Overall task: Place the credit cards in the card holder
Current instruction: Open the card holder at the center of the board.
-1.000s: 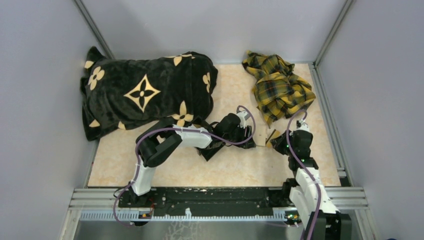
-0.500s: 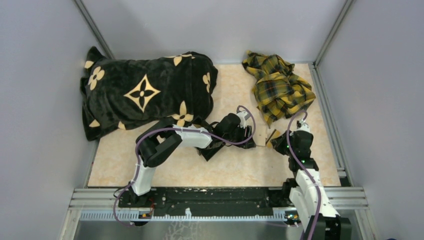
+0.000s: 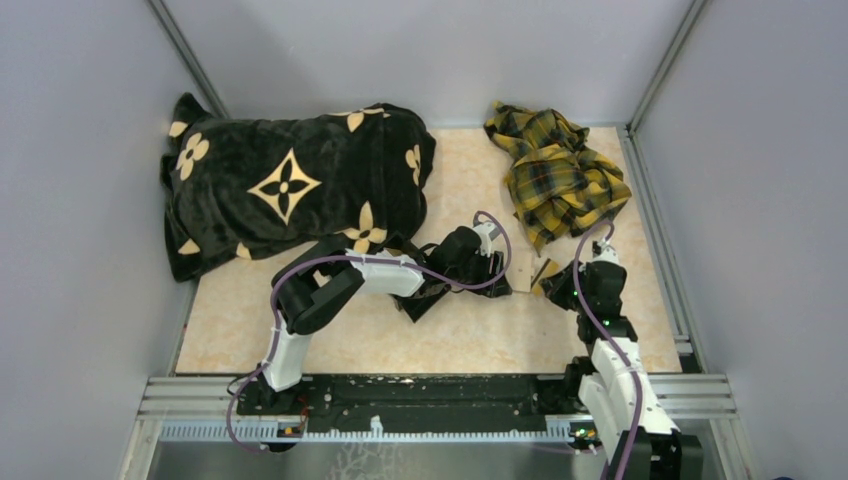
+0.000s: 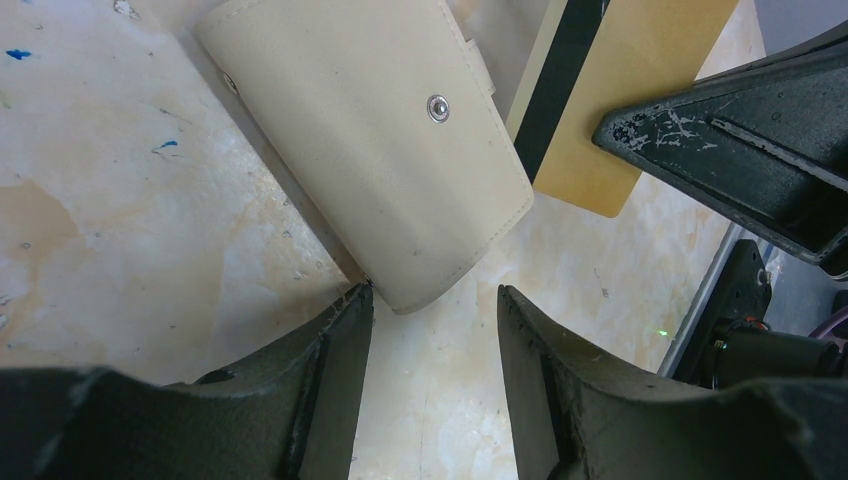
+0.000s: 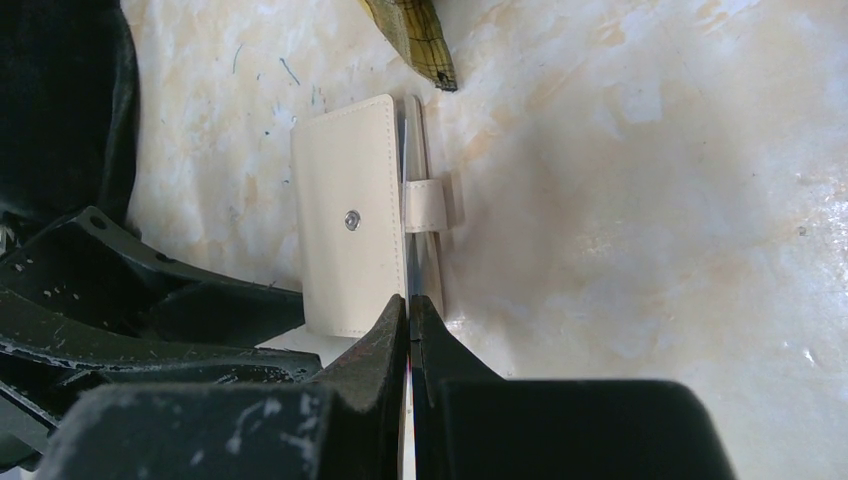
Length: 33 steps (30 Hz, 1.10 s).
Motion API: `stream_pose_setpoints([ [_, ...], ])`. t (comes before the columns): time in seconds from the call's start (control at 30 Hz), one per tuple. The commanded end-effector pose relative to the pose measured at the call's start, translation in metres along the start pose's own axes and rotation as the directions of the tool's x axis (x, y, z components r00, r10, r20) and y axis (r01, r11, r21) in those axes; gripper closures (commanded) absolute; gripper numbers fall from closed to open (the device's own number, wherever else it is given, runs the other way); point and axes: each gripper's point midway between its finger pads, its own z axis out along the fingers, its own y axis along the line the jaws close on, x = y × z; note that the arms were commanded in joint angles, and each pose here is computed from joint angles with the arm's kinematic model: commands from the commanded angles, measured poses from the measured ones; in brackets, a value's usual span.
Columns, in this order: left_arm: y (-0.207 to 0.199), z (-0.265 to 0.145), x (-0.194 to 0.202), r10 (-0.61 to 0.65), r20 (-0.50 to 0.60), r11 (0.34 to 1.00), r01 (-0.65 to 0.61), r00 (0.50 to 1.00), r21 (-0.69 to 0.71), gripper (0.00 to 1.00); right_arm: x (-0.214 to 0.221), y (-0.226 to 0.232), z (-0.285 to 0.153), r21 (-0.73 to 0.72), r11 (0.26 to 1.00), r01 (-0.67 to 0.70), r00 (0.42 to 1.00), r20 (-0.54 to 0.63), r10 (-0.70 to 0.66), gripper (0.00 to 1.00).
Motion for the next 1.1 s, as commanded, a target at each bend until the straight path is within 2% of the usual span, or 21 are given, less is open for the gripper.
stream_pose_setpoints([
  [0.0,0.054,-0.004,0.07,-0.04,-0.198,0.984,0.005,0.979,-0.176,0.43,-0.017,0.014,0.0,-0.055,0.998,0.011,0.999,0.049,-0.008,1.0],
  [0.8,0.054,-0.012,0.064,-0.031,-0.18,0.983,-0.003,0.983,-0.186,0.42,-0.012,0.03,0.002,-0.154,0.988,-0.018,0.999,0.032,0.023,1.0],
  [1.07,0.047,-0.025,0.05,-0.023,-0.144,0.981,-0.005,0.989,-0.193,0.4,-0.016,0.035,0.002,-0.176,0.984,-0.01,0.999,0.034,0.016,1.0],
])
